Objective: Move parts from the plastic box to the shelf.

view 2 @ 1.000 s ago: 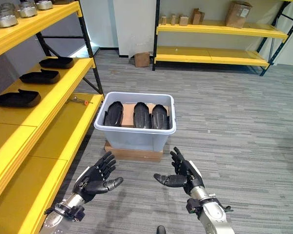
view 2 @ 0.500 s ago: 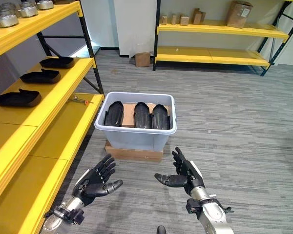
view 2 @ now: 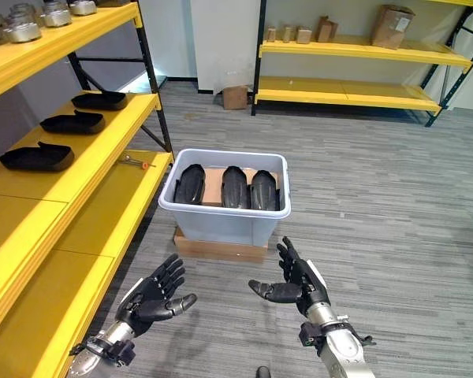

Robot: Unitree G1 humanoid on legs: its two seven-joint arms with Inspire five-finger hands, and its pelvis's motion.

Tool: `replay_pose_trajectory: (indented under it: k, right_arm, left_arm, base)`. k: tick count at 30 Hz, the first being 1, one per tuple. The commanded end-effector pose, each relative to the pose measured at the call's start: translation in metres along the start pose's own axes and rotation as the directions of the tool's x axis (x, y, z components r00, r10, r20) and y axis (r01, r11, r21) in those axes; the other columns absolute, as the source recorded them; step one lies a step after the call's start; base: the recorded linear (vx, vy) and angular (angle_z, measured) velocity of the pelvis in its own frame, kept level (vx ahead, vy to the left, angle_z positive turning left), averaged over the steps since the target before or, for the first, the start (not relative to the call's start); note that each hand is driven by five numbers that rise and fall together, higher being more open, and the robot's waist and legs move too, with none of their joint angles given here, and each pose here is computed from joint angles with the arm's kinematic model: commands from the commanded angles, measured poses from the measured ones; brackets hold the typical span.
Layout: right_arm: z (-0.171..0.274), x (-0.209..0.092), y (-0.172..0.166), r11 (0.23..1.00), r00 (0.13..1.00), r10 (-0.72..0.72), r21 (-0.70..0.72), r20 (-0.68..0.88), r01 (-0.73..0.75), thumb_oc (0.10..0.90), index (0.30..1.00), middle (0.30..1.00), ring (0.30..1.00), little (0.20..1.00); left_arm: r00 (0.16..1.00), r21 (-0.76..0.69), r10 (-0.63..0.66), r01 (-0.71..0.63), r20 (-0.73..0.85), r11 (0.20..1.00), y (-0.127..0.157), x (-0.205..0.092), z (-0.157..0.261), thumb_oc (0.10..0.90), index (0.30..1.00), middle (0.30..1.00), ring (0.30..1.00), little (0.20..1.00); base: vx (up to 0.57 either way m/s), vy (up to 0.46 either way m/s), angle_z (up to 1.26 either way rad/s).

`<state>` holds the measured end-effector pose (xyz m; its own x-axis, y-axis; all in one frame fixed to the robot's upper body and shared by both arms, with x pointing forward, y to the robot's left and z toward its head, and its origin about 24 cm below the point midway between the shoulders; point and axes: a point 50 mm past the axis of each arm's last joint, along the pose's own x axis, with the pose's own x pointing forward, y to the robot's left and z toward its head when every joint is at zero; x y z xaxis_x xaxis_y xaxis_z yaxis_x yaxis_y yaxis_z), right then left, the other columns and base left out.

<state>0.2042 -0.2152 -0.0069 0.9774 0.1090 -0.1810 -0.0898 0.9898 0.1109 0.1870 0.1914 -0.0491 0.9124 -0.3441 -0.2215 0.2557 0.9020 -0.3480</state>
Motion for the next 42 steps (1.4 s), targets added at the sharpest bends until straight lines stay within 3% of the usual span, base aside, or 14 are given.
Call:
replay_pose_trajectory:
  k: [1, 13, 20, 31, 42]
  right_arm:
    - [0.072, 0.024, 0.008, 0.998, 0.921, 0.058, -0.054, 0.384, -0.041, 0.900, 1.000, 1.000, 1.000, 1.000]
    - [0.076, 0.022, 0.005, 0.995, 0.923, 0.046, -0.097, 0.382, -0.010, 0.900, 1.000, 1.000, 1.000, 1.000]
    - [0.062, 0.019, -0.003, 0.983, 0.950, -0.004, -0.173, 0.313, 0.062, 0.900, 1.000, 1.000, 1.000, 1.000]
    - [0.055, 0.010, -0.013, 0.984, 0.960, -0.010, -0.170, 0.279, 0.060, 0.900, 1.000, 1.000, 1.000, 1.000]
    - [0.061, -0.002, -0.016, 0.971, 0.958, 0.030, -0.234, 0.285, 0.040, 0.900, 1.000, 1.000, 1.000, 1.000]
  left_arm:
    - [0.970, 0.091, -0.094, 0.076, 0.224, 0.993, -0.004, 0.020, 0.048, 0.900, 1.000, 1.000, 1.000, 1.000]
    - [0.953, 0.134, -0.220, 0.195, 0.209, 0.972, -0.029, 0.031, 0.049, 0.900, 1.000, 1.000, 1.000, 1.000]
    - [0.956, 0.081, -0.155, 0.139, 0.249, 0.987, -0.027, 0.025, 0.046, 0.900, 1.000, 1.000, 1.000, 1.000]
    - [0.954, 0.057, -0.113, 0.100, 0.279, 0.993, -0.022, 0.026, 0.052, 0.900, 1.000, 1.000, 1.000, 1.000]
    - [0.946, 0.057, -0.097, 0.084, 0.309, 0.995, -0.018, 0.020, 0.054, 0.900, 1.000, 1.000, 1.000, 1.000]
  base:
    - [0.07, 0.011, 0.06]
    - [0.24, -0.146, 0.06]
    - [0.31, -0.225, 0.28]
    - [0.18, -0.228, -0.10]
    - [0.14, 0.058, -0.13]
